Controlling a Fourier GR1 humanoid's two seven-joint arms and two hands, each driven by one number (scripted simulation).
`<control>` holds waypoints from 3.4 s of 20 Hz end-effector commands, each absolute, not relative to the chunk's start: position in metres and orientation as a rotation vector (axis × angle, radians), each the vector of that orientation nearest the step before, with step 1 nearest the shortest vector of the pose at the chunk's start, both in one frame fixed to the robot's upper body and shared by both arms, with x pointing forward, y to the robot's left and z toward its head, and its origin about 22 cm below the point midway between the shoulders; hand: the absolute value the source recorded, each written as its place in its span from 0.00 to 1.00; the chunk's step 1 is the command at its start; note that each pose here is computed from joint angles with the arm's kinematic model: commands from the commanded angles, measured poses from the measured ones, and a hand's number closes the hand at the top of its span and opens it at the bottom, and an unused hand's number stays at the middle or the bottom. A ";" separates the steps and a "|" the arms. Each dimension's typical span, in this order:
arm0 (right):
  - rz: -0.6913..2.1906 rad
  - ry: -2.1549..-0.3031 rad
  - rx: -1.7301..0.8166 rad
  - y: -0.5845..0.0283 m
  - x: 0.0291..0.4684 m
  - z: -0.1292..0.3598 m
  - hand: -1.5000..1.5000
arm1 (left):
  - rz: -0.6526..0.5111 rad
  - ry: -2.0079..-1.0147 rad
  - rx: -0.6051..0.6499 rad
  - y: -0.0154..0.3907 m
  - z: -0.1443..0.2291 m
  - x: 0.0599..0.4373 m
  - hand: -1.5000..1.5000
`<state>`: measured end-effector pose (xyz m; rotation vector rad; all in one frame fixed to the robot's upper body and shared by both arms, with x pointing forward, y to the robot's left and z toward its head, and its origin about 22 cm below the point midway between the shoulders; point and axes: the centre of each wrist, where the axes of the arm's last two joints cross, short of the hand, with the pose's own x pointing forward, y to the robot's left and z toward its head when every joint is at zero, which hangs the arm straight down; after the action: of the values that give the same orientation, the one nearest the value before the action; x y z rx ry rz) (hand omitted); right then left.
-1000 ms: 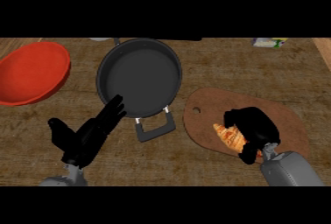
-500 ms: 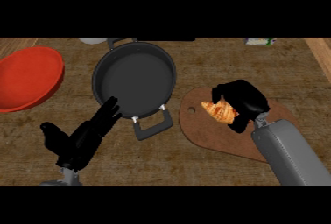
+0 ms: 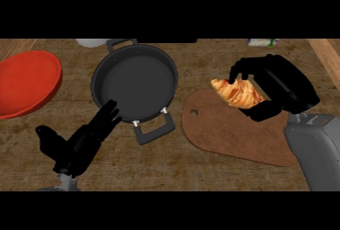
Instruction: Pick the croissant from the cutting board and place it in the pot
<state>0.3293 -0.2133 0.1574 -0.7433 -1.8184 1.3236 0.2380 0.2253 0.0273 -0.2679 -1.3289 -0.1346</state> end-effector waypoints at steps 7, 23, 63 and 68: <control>1.191 -2.060 -0.469 -0.183 0.315 0.253 1.00 | -0.146 -1.324 -0.269 0.216 0.031 0.241 0.50; 1.245 -2.010 -0.372 -0.038 0.365 0.273 1.00 | -0.168 -1.316 -0.275 0.203 0.025 0.248 0.50; 0.721 -1.938 0.032 0.006 0.406 0.138 0.00 | -0.300 -1.328 -0.369 0.179 0.029 0.264 0.50; 0.661 -1.953 -0.043 0.001 0.419 0.145 0.00 | -0.262 -1.341 -0.356 0.185 0.026 0.262 0.50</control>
<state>0.4128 0.0073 0.1512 -0.0051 -1.9317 0.7184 0.2645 0.1842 0.0338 -0.3645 -1.3563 -0.2781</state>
